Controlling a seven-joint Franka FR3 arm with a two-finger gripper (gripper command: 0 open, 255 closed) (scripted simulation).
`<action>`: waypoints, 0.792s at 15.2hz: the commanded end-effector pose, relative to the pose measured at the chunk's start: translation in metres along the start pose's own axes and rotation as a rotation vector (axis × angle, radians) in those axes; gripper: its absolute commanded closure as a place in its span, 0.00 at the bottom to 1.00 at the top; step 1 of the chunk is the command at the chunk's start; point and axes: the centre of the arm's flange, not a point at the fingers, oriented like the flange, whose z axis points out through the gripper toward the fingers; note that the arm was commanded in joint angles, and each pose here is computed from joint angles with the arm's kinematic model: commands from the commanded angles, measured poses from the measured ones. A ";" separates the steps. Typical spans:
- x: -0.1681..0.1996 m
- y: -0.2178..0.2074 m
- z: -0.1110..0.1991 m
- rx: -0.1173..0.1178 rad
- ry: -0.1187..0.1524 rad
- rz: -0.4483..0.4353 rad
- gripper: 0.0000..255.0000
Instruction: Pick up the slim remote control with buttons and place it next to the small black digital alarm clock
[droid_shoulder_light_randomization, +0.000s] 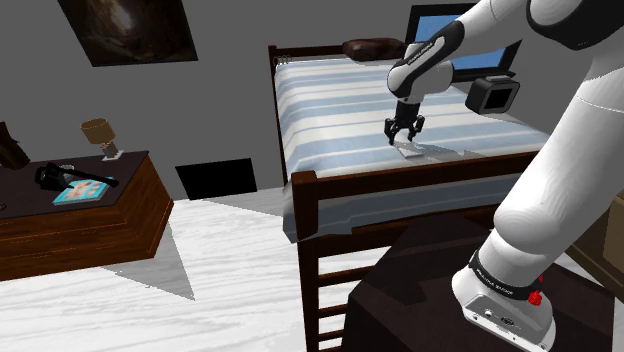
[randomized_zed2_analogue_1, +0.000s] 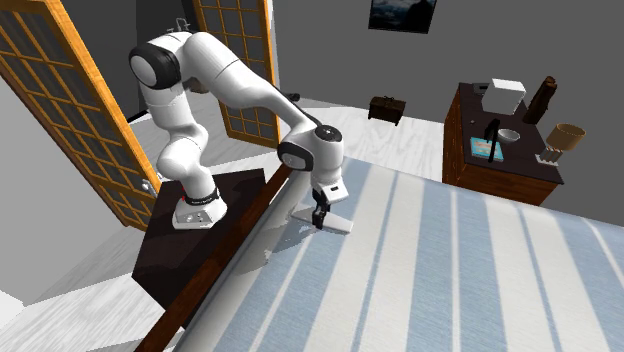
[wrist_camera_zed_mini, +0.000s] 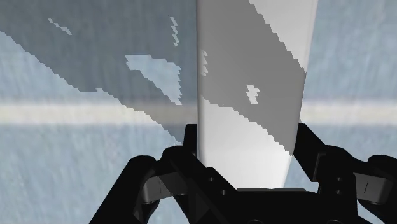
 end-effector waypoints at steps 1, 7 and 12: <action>0.000 0.000 -0.010 0.000 0.000 0.000 1.00; 0.000 0.000 -0.041 0.000 0.000 0.000 1.00; 0.000 0.000 -0.068 0.000 0.000 0.000 1.00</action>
